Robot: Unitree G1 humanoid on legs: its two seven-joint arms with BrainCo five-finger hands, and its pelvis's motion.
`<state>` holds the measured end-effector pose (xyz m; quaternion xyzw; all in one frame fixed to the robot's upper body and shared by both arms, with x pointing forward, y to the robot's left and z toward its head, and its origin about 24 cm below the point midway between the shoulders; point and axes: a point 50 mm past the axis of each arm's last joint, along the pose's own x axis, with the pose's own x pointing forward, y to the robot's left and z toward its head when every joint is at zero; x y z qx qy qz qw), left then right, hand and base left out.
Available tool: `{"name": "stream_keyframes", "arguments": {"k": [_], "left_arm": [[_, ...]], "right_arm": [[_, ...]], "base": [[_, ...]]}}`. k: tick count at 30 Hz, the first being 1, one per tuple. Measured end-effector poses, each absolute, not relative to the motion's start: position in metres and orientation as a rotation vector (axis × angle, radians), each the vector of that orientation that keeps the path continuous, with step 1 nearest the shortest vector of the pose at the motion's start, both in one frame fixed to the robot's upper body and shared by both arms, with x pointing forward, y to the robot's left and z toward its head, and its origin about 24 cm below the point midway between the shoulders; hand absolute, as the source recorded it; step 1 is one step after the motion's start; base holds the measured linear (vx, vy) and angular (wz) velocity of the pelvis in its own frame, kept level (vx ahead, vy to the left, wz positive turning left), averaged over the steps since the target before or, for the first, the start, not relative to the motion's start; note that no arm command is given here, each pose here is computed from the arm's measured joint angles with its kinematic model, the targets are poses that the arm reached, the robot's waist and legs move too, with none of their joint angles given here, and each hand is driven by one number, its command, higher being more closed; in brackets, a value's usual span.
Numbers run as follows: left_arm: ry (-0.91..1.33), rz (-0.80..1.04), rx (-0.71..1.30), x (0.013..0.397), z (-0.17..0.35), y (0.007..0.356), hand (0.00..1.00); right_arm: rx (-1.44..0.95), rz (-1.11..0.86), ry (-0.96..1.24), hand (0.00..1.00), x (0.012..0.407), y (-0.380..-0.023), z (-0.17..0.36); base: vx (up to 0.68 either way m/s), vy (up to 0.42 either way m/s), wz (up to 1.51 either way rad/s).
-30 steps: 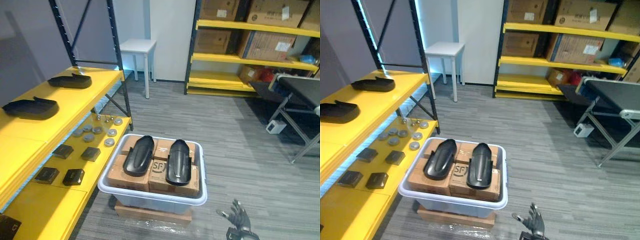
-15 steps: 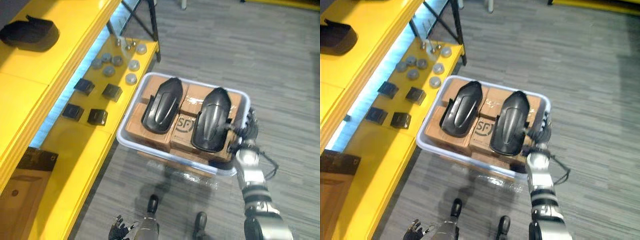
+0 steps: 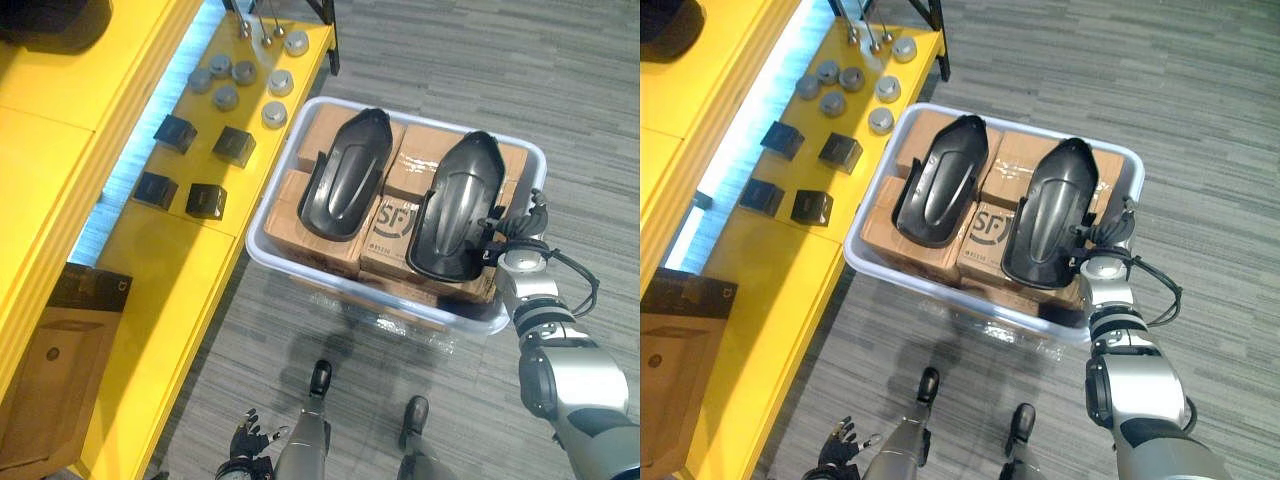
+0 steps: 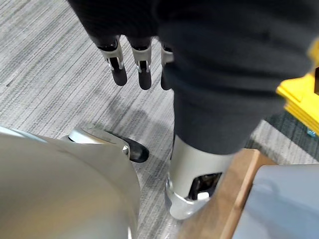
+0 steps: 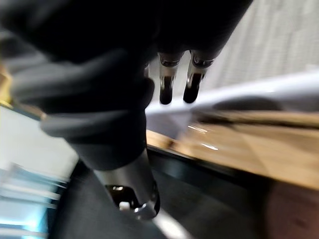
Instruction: Walk over and take plastic housings, then place them on the shelf
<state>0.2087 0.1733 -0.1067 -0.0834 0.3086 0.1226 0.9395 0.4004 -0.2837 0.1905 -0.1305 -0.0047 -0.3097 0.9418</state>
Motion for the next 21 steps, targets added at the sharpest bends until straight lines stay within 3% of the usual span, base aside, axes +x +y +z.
{"name": "stream_keyframes", "arguments": {"k": [9,15,19,21], "left_arm": [[0.618,0.235,-0.178,0.213,-0.104,0.171,0.00],[0.614,0.216,-0.182,0.215,-0.102,0.166,0.00],[0.517,0.178,-0.214,0.222,-0.086,0.155,0.00],[0.354,0.158,-0.265,0.229,-0.054,0.151,0.00]], "right_arm": [[-0.432,-0.640,0.047,1.00,0.389,-0.321,0.208],[-0.544,-0.640,0.091,1.00,0.387,-0.325,0.202],[-0.639,-0.631,0.079,1.00,0.386,-0.319,0.193],[-0.708,-0.628,-0.018,1.00,0.384,-0.311,0.199]], "base": [[0.00,0.010,0.06],[0.08,-0.017,0.03],[0.05,-0.014,0.06],[0.02,-0.002,0.07]]}}
